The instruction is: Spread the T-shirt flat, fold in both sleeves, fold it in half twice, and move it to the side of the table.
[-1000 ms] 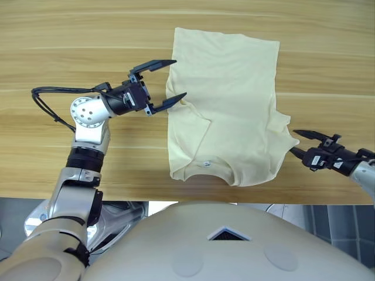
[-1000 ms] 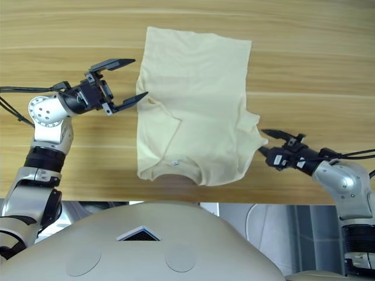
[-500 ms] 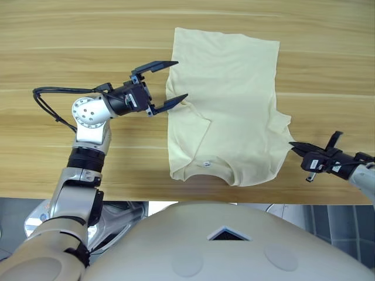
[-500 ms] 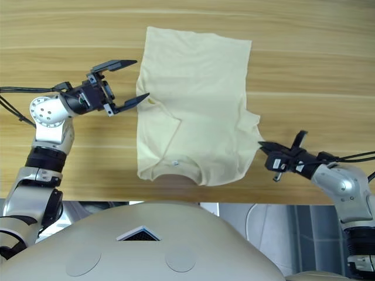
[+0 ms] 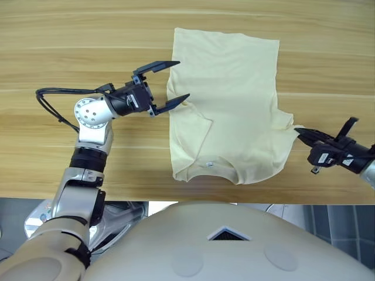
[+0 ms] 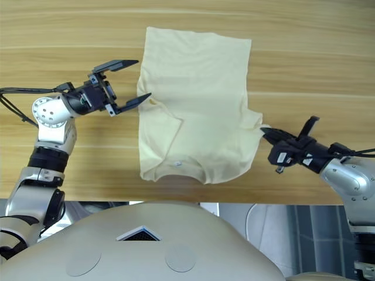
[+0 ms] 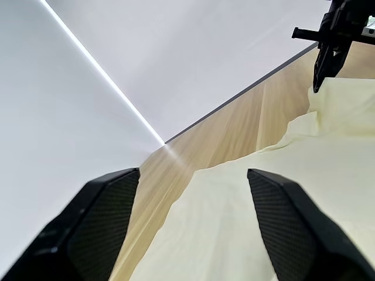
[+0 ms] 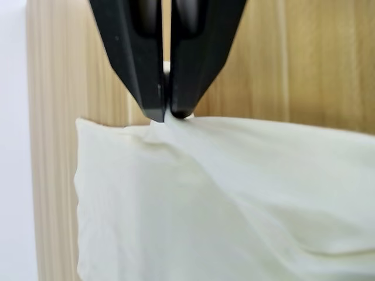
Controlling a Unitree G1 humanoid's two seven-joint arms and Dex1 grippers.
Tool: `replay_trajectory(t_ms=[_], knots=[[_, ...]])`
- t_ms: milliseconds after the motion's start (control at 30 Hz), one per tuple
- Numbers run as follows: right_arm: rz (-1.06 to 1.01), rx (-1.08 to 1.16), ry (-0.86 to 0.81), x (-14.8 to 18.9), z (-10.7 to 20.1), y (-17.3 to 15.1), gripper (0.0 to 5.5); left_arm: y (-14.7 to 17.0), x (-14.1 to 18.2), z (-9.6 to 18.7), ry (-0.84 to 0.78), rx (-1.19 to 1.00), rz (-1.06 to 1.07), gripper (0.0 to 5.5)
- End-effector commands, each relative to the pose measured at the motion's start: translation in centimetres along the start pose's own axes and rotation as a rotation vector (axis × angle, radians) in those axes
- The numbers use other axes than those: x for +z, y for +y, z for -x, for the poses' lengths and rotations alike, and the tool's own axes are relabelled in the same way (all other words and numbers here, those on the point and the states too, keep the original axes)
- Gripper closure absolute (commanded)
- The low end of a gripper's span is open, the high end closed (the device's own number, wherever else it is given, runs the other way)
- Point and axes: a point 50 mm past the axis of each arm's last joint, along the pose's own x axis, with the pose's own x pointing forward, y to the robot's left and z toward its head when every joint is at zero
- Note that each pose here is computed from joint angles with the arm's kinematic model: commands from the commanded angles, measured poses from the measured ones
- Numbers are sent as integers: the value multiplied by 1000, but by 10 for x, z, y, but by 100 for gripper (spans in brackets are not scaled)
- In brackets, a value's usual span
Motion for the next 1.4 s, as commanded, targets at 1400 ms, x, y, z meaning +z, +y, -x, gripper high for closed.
replay_trajectory(t_ms=[1400], knots=[[78, 59, -237, 53, -98, -36, 419, -5, -7, -13, 3, -28, 18, 206]])
